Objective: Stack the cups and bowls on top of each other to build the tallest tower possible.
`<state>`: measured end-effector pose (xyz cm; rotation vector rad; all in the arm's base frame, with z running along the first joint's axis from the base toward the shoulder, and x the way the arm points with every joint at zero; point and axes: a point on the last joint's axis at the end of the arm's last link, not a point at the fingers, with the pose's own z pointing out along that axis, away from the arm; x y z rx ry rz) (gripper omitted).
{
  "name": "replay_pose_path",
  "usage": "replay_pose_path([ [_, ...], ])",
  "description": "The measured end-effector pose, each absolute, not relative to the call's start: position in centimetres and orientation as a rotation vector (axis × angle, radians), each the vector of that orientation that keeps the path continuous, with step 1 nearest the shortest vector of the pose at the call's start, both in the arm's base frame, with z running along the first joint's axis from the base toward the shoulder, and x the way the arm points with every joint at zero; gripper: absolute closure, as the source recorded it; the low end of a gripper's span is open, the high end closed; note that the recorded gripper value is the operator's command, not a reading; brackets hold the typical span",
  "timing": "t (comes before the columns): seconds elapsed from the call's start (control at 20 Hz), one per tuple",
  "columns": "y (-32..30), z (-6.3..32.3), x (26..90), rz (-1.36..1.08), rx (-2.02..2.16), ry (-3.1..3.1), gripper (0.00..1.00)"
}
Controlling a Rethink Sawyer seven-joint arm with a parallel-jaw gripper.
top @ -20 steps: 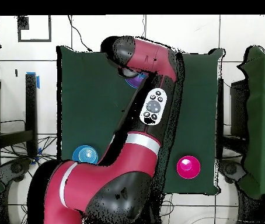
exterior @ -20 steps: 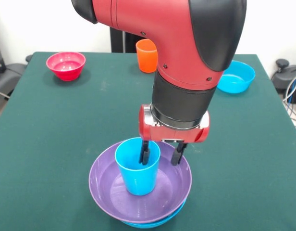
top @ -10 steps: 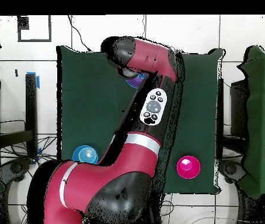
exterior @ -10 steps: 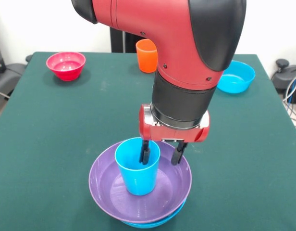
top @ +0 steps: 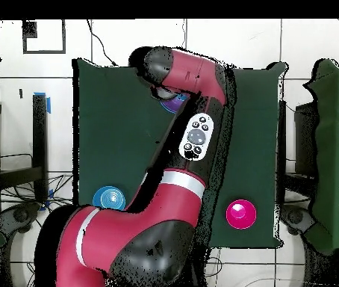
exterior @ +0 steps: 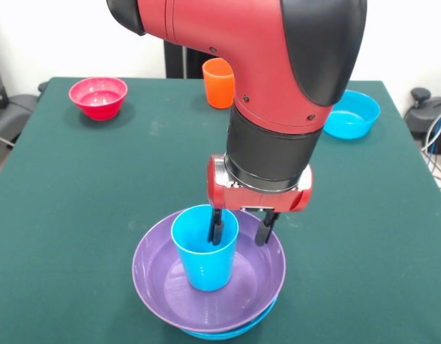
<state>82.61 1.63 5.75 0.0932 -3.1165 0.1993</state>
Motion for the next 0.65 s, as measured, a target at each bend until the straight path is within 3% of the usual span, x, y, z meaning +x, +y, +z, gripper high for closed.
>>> replay_pose_path([
  [0.65, 2.1, 8.7, 83.9, 0.199, 0.109, -3.147, 0.0],
])
